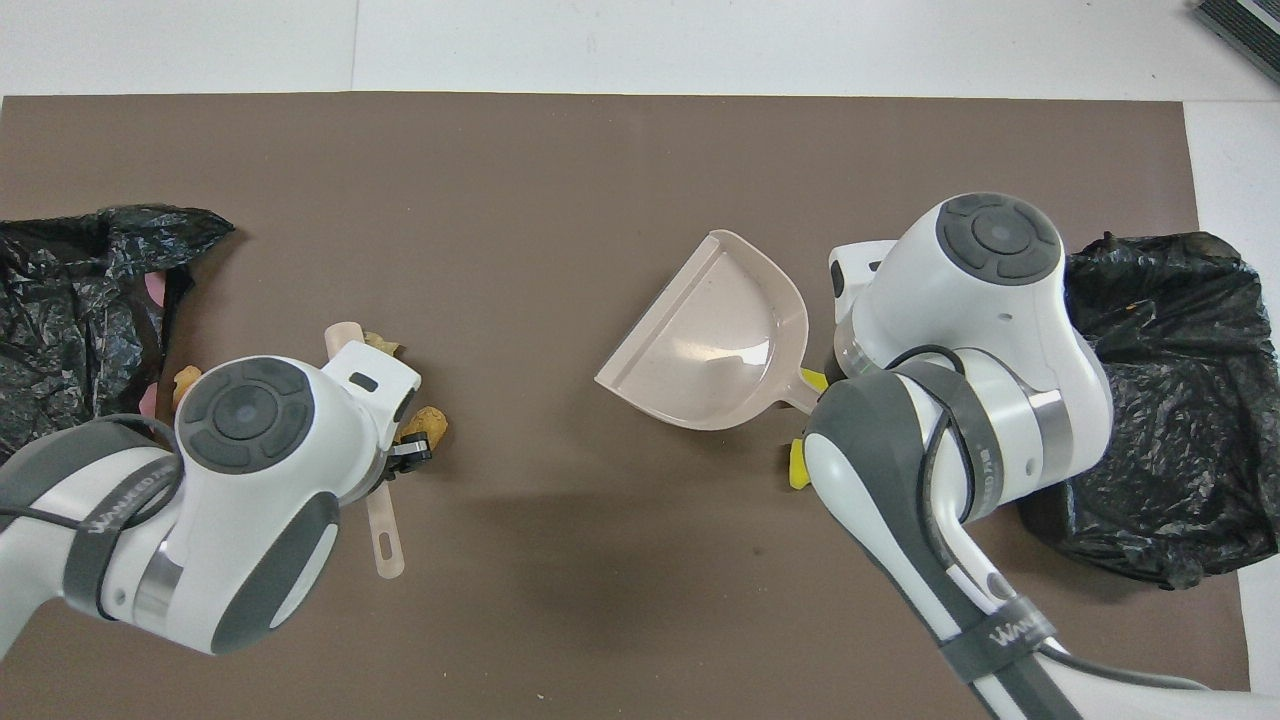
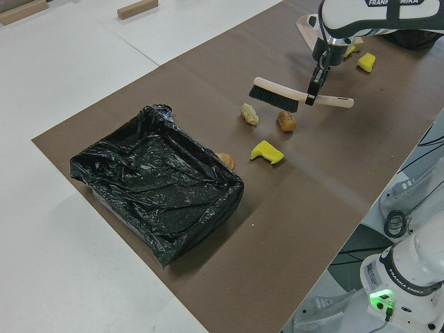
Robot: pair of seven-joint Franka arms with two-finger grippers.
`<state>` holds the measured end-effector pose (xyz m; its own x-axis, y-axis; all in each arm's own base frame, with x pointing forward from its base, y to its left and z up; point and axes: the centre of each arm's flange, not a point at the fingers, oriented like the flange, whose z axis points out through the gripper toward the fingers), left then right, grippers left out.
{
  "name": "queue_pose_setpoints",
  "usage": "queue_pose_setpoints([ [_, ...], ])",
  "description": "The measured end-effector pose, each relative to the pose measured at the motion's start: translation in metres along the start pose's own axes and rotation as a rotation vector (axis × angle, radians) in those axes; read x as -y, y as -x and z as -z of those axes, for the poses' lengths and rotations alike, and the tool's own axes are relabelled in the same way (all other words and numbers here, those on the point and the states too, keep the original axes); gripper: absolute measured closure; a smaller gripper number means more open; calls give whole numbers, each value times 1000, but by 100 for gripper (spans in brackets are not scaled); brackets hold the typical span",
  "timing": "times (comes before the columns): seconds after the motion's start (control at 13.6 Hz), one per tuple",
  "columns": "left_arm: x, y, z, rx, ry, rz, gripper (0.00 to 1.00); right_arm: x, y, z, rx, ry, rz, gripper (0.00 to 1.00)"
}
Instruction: Sweep and dump trash in bin
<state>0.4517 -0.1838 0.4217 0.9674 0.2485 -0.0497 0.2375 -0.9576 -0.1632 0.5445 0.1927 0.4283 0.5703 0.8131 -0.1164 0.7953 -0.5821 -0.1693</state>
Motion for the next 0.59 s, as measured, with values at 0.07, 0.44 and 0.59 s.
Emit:
queue_pose_setpoints([
  [0.07, 17, -9, -5, 2, -31, 6, 75, 7, -3, -6, 15, 12, 56, 69],
  [0.44, 117, -43, -36, 32, -202, -67, 75, 70, -53, -44, 78, 68, 233, 69],
  [0.59, 151, -46, -56, 75, -229, -89, 75, 72, -57, -54, 93, 60, 241, 69],
])
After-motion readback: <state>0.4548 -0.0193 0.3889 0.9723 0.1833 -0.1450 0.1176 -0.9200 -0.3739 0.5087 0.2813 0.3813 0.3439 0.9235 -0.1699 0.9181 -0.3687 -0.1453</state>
